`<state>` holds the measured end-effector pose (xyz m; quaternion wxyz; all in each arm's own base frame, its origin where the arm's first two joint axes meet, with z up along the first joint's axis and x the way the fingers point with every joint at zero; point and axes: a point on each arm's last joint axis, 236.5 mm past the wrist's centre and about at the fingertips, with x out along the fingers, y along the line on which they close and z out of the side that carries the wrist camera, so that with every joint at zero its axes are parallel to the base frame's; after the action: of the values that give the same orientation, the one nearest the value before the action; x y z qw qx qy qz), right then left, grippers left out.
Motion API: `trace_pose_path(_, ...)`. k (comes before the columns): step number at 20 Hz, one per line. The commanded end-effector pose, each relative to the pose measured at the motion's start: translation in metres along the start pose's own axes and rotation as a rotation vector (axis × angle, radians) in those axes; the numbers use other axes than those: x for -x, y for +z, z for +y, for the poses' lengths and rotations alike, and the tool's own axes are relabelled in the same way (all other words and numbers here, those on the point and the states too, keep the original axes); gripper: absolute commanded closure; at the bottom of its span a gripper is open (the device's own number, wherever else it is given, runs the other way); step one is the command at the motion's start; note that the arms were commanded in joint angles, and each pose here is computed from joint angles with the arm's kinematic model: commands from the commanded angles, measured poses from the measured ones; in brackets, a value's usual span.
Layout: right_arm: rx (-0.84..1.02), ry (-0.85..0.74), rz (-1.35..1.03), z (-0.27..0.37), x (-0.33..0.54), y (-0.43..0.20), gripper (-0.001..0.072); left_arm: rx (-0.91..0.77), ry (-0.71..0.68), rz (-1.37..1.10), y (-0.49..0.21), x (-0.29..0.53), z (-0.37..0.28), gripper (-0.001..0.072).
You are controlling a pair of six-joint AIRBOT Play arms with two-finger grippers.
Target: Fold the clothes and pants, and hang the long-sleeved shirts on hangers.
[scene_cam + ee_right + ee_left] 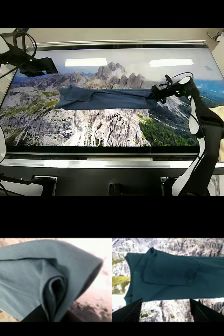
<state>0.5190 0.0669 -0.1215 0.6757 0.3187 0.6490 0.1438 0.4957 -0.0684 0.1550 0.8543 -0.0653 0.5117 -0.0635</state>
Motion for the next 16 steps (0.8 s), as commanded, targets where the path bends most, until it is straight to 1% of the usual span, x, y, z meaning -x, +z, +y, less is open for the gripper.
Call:
trace_pose_path(1,0.024,-0.105,0.005,-0.012,0.007,-0.004,0.0677,-0.006,-0.008,0.003,-0.001,-0.001,-0.006,0.0215)
trace_pose_path(2,0.040,-0.114,-0.004,-0.007,0.015,-0.004,0.0678,0.006,-0.014,0.009,-0.002,-0.004,-0.010,0.0500)
trace_pose_path(3,0.057,-0.119,-0.016,-0.001,0.025,-0.003,0.0678,0.016,-0.027,0.016,-0.005,-0.011,-0.017,0.0687)
trace_pose_path(6,0.114,-0.175,-0.057,0.010,0.059,-0.004,0.0678,0.053,-0.075,0.037,-0.013,-0.049,-0.060,0.0693)
trace_pose_path(9,0.152,-0.211,-0.095,0.023,0.090,-0.007,0.0680,0.083,-0.141,0.079,-0.035,-0.109,-0.138,0.0694)
trace_pose_path(11,0.173,-0.222,-0.127,0.034,0.108,-0.008,0.0679,0.161,-0.196,0.122,-0.061,-0.150,-0.195,0.0694)
trace_pose_path(14,0.179,-0.238,-0.172,0.047,0.132,-0.011,0.0679,0.280,-0.339,0.204,-0.105,-0.194,-0.280,0.0695)
trace_pose_path(16,0.196,-0.280,-0.187,0.049,0.150,-0.017,0.0677,0.350,-0.382,0.244,-0.130,-0.215,-0.314,0.0695)
